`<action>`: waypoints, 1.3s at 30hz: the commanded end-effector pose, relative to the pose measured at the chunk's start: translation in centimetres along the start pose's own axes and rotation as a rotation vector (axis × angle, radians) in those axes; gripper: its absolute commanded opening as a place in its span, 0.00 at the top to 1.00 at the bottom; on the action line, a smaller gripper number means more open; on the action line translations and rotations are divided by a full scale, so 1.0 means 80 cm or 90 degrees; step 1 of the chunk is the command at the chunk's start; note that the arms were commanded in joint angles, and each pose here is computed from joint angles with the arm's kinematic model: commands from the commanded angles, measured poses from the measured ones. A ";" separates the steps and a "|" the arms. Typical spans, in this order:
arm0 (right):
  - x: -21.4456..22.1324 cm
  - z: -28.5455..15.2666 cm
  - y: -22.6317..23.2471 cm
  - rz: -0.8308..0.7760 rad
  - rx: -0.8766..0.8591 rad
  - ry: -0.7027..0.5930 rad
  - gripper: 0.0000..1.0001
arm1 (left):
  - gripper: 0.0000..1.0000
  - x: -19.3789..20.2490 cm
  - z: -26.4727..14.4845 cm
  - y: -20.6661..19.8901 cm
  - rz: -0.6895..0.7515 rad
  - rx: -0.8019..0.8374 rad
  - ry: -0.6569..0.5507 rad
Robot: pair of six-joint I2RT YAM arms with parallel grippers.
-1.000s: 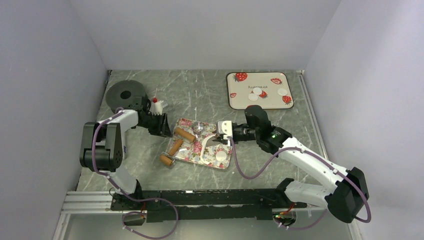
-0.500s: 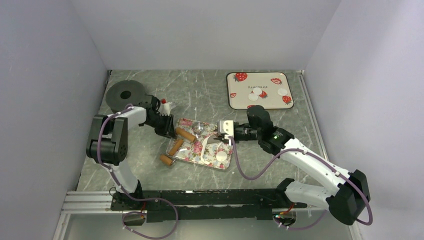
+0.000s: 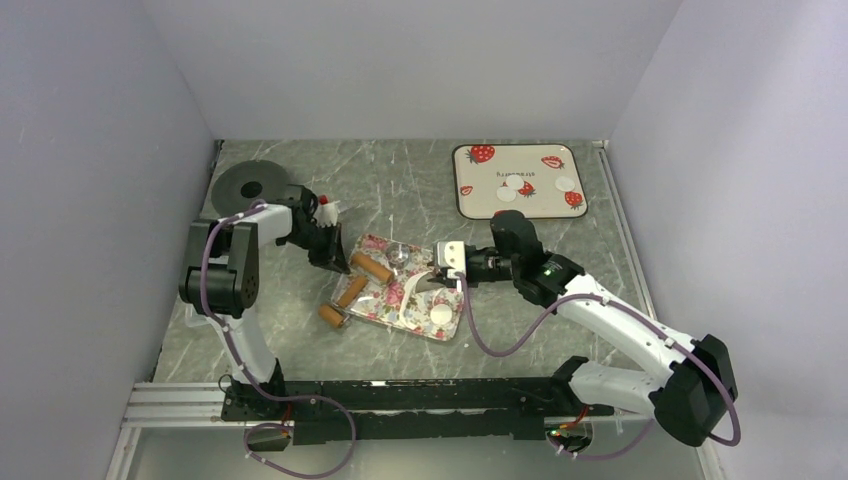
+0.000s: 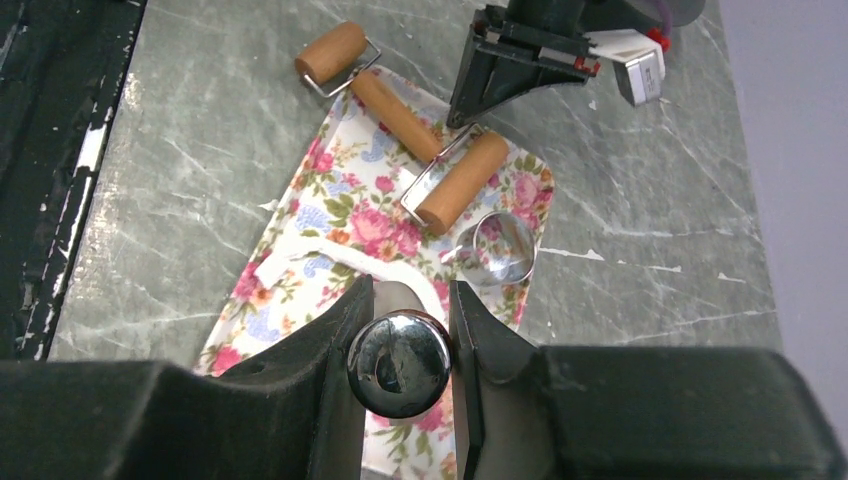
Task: Roll out the dumpling wrappers from the dough
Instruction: Remove the dumpling wrapper from the work surface.
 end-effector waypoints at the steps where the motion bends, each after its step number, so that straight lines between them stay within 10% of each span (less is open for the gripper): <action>1: -0.032 0.002 -0.004 -0.060 -0.020 -0.057 1.00 | 1.00 -0.001 -0.024 0.023 -0.043 -0.027 -0.027; 39: -0.005 0.049 0.005 -0.154 -0.128 -0.013 1.00 | 1.00 0.005 -0.019 0.026 -0.016 0.020 -0.052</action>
Point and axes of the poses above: each gripper's point midway between its finger pads, its own z axis out along the fingers, its own y axis along the line the jaws close on, x = y × z, the point moved 4 cm from there along -z, back along the fingers, and after that the axes turned 9 degrees about z, right-handed, at the moved point
